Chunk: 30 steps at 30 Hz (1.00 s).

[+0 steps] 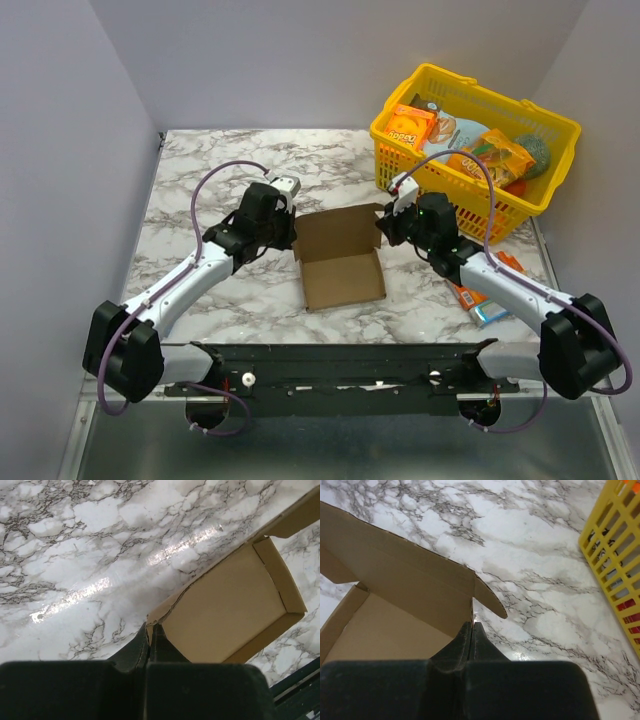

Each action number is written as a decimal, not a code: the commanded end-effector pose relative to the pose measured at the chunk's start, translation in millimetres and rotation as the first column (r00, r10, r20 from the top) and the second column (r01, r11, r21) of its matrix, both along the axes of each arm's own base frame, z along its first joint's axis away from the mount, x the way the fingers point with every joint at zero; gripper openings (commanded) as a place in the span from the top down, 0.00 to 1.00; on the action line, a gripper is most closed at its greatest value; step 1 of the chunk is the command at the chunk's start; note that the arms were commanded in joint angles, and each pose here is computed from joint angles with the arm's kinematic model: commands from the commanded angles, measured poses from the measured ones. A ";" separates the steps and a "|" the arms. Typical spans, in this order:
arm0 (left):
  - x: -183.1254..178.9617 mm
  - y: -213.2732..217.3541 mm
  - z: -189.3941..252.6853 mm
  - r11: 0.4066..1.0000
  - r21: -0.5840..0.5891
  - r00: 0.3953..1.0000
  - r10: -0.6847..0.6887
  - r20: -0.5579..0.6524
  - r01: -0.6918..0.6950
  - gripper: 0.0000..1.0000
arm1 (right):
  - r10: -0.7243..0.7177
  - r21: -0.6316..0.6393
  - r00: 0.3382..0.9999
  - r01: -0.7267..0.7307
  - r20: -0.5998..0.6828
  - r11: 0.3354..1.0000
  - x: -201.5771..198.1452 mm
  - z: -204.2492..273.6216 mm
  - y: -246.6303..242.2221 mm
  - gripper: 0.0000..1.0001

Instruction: Fold the paper box

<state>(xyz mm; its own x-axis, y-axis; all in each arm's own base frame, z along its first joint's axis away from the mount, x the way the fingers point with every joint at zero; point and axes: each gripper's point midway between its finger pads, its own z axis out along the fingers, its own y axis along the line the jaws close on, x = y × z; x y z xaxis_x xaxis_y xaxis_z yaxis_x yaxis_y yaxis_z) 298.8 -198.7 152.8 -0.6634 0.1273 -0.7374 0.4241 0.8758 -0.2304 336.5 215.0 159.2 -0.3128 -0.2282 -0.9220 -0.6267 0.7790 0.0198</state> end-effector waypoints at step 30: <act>36.8 -45.8 -18.5 0.970 -0.175 0.949 0.208 0.239 -0.169 1.00 | -0.499 0.249 0.864 0.498 -0.066 0.830 -4.3 -27.3 -8.9 0.99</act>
<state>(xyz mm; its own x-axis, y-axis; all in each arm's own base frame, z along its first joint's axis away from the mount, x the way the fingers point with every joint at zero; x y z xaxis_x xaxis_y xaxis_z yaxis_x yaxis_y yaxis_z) 349.2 -228.2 143.8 -0.4351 -0.0750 -0.8972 0.2759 0.9375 -0.2122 342.0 199.1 146.1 -0.2892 0.1622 -0.9434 -0.1649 0.9624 0.2160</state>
